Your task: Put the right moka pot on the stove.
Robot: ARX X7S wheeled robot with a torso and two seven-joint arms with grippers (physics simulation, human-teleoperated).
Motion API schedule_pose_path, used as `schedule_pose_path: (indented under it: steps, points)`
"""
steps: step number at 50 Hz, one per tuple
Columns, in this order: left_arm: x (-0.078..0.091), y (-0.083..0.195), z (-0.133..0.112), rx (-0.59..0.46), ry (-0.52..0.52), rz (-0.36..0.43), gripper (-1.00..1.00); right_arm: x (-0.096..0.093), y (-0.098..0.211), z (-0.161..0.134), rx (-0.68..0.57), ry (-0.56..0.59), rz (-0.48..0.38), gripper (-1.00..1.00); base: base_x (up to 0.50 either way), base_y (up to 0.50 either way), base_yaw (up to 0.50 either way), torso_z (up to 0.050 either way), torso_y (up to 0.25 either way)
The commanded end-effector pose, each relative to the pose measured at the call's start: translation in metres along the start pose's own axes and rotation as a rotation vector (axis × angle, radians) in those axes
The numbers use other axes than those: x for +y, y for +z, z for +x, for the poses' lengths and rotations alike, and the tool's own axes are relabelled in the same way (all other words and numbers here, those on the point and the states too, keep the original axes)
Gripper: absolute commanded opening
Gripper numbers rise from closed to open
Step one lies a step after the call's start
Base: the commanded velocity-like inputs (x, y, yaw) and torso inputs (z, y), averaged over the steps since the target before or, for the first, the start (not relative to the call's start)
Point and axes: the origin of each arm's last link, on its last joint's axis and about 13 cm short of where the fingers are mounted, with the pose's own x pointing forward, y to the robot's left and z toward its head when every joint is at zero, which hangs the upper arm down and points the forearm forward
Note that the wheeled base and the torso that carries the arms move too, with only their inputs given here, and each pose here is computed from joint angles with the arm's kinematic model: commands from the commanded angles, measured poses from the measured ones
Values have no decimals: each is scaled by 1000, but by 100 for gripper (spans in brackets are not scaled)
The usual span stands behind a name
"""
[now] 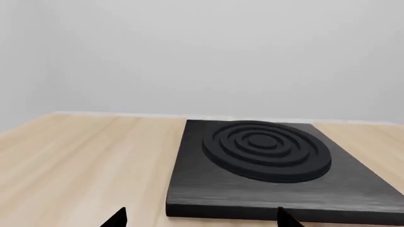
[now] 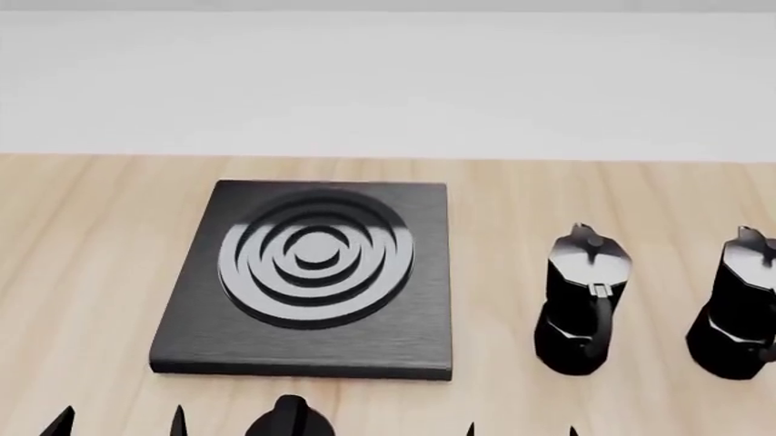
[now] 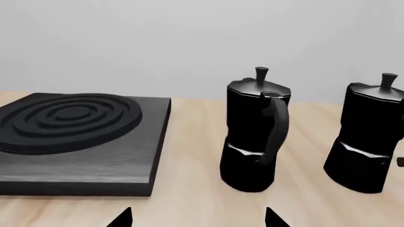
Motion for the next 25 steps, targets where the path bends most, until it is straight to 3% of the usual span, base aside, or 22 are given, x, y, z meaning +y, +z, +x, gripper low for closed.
schedule_pose_path:
  steps: [1, 25]
  points:
    - [0, -1, 0, -1, -1, 0, 100, 0, -1, 1, 0, 1, -1, 100, 145, 0, 0, 0, 0]
    - [0, 1, 1, 9, -6, -7, 100, 0, 0, 1, -5, 8, -8, 100, 119, 0, 0, 0, 0]
